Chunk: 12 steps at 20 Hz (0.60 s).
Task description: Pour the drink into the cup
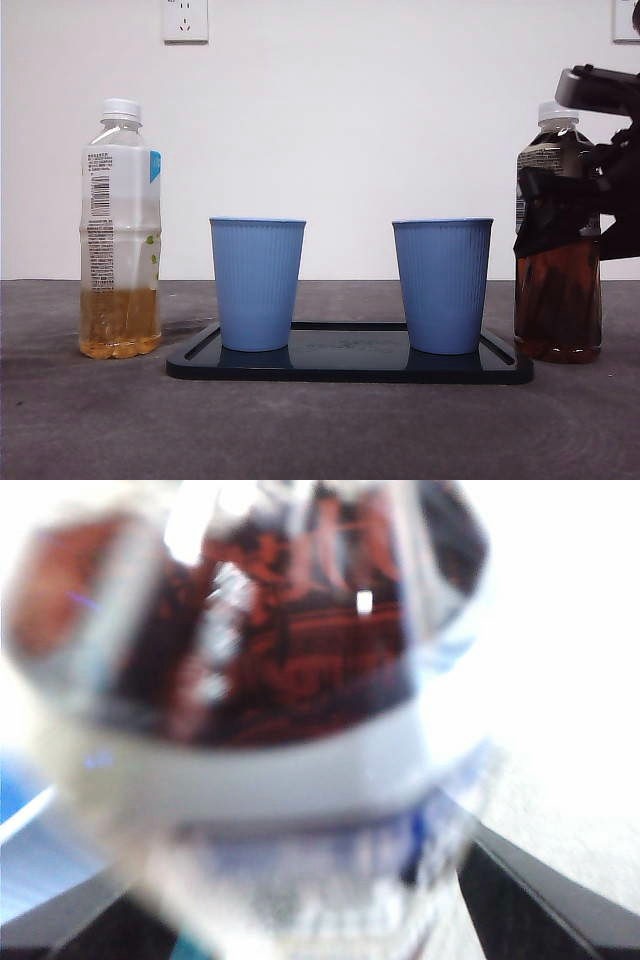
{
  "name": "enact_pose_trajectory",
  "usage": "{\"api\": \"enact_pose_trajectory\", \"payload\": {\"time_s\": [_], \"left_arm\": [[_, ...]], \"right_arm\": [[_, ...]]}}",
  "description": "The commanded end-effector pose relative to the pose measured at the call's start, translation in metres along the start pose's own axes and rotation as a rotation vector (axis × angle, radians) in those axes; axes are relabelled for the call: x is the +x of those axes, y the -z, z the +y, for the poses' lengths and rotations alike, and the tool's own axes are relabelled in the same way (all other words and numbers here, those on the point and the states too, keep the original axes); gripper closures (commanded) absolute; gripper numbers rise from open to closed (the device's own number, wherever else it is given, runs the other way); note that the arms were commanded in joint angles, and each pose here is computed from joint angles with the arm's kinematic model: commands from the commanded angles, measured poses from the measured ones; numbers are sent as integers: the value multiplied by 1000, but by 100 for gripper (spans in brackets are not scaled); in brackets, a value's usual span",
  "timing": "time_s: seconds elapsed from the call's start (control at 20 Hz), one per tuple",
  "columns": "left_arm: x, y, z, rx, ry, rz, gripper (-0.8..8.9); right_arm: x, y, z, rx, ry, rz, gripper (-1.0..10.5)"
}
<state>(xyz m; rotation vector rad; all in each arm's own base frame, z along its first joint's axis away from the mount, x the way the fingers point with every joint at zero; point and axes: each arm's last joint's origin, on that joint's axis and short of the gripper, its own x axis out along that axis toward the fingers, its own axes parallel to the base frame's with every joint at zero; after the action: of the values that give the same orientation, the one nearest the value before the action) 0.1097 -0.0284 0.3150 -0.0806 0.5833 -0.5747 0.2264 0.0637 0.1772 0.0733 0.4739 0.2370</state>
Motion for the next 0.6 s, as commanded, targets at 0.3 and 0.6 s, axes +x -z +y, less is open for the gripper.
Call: {"api": "enact_pose_trajectory", "payload": {"time_s": [0.3,0.6], "left_arm": [[58,15,25,-79,-15,53,177],[102,44,36,-59,-69,12,147]], "right_arm": [[-73,-17,9,97,-52,-29,560],[-115,-17,20,152,-200,-76,561]]}}
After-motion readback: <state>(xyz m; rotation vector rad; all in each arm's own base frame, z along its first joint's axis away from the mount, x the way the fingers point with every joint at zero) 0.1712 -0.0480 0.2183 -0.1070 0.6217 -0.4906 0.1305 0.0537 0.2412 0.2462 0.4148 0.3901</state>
